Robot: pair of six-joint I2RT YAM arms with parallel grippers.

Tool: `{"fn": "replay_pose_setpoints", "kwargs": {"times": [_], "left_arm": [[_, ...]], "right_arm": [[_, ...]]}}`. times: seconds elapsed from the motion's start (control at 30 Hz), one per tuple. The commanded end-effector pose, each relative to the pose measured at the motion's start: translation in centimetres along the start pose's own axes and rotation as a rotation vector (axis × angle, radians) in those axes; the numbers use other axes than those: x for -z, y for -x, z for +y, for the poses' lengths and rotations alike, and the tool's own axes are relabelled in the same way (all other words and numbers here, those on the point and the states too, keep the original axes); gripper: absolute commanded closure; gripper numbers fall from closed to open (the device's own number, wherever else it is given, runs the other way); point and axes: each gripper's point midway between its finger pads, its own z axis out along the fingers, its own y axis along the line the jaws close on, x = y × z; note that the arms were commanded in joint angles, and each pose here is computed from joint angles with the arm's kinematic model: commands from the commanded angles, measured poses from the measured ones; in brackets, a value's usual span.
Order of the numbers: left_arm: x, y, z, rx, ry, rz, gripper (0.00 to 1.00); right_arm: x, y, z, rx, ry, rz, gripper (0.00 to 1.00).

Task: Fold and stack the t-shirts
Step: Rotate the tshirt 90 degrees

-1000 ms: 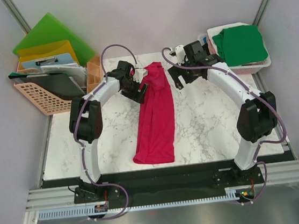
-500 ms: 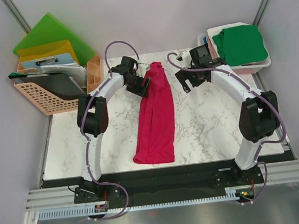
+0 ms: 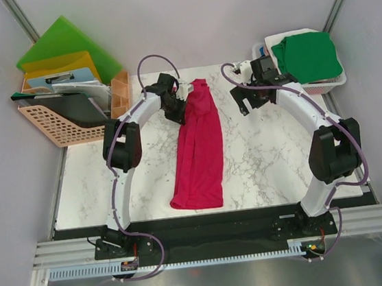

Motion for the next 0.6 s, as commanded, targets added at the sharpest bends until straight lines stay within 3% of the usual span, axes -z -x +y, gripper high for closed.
{"fn": "replay_pose_setpoints", "kwargs": {"times": [0.0, 0.3, 0.57], "left_arm": [[-0.1, -0.9, -0.2, 0.011, 0.007, 0.044, 0.98], [1.6, -2.7, 2.0, 0.025, 0.098, 0.071, 0.98], [4.9, -3.9, 4.6, 0.080, 0.136, 0.024, 0.98]], "right_arm": [[1.3, 1.2, -0.2, 0.009, -0.001, -0.061, 0.02], [1.5, 1.3, 0.2, 0.004, 0.018, -0.072, 0.02], [1.2, 0.7, 0.4, 0.010, 0.029, -0.059, 0.02]]}}
